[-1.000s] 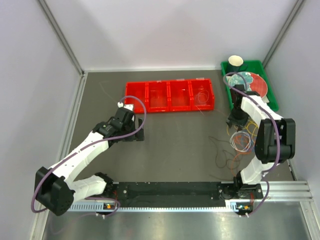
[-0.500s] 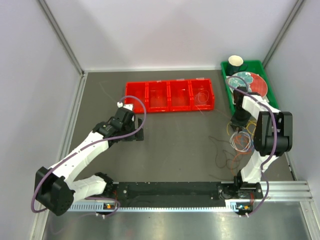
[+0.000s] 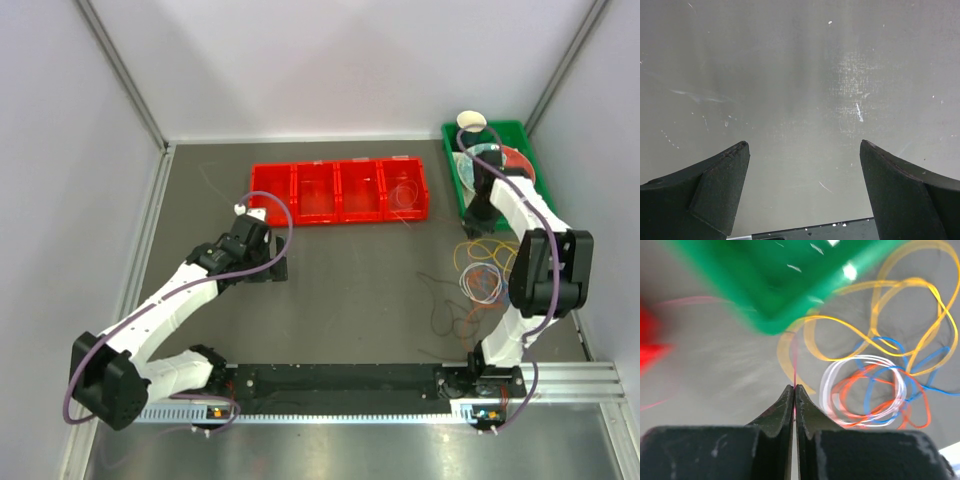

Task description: Untangle the cables

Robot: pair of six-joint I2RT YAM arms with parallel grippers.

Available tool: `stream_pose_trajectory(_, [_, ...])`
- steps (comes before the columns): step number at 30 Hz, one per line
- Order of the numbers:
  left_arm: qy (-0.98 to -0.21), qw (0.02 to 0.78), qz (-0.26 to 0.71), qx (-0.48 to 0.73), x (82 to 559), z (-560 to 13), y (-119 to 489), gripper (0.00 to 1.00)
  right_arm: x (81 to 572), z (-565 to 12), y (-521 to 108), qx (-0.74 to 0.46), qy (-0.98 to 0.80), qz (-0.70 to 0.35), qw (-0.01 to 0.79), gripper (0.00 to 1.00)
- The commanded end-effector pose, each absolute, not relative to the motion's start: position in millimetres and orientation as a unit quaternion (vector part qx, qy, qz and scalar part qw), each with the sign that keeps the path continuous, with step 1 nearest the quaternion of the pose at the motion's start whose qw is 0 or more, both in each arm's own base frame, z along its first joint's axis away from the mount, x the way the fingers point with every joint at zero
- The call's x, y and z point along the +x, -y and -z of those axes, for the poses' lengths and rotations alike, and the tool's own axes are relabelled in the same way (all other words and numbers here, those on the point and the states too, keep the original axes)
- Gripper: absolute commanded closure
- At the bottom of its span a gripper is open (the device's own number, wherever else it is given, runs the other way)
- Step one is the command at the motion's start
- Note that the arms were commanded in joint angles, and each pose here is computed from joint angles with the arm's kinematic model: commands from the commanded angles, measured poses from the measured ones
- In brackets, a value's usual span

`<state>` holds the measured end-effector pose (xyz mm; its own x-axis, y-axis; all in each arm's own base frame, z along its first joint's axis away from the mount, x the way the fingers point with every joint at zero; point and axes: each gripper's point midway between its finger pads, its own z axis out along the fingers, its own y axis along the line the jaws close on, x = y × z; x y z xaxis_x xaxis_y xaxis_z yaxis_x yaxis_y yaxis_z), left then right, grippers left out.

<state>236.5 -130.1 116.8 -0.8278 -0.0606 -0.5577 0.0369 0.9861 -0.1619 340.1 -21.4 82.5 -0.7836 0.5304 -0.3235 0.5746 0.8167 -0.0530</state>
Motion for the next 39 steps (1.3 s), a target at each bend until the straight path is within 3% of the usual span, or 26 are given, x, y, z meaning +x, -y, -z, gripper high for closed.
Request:
stream_pose_trajectory(1, [-0.950, 0.301, 0.080, -0.009, 241, -117, 131, 0.05, 377, -183, -15, 0.283, -0.919, -0.018, 0.273, 1.00])
stream_pose_trajectory(8, [-0.953, 0.295, 0.074, -0.009, 238, -120, 128, 0.05, 409, -303, -58, 0.257, -0.876, -0.139, 0.383, 1.00])
stream_pose_trajectory(14, [-0.950, 0.309, 0.036, -0.021, 237, -143, 111, 0.05, 423, -363, -86, 0.221, -0.850, -0.213, 0.428, 1.00])
stream_pose_trajectory(28, [-0.939, 0.341, 0.048, -0.026, 239, -144, 109, 0.05, 476, -387, -143, 0.171, -0.834, -0.281, 0.444, 1.00])
stream_pose_trajectory(34, [-0.940, 0.337, 0.047, -0.026, 239, -141, 110, 0.05, 486, -422, -157, 0.162, -0.804, -0.320, 0.474, 1.00])
stream_pose_trajectory(39, [-0.942, 0.333, 0.043, -0.026, 239, -139, 109, 0.05, 481, -416, -134, 0.189, -0.809, -0.267, 0.488, 1.00])
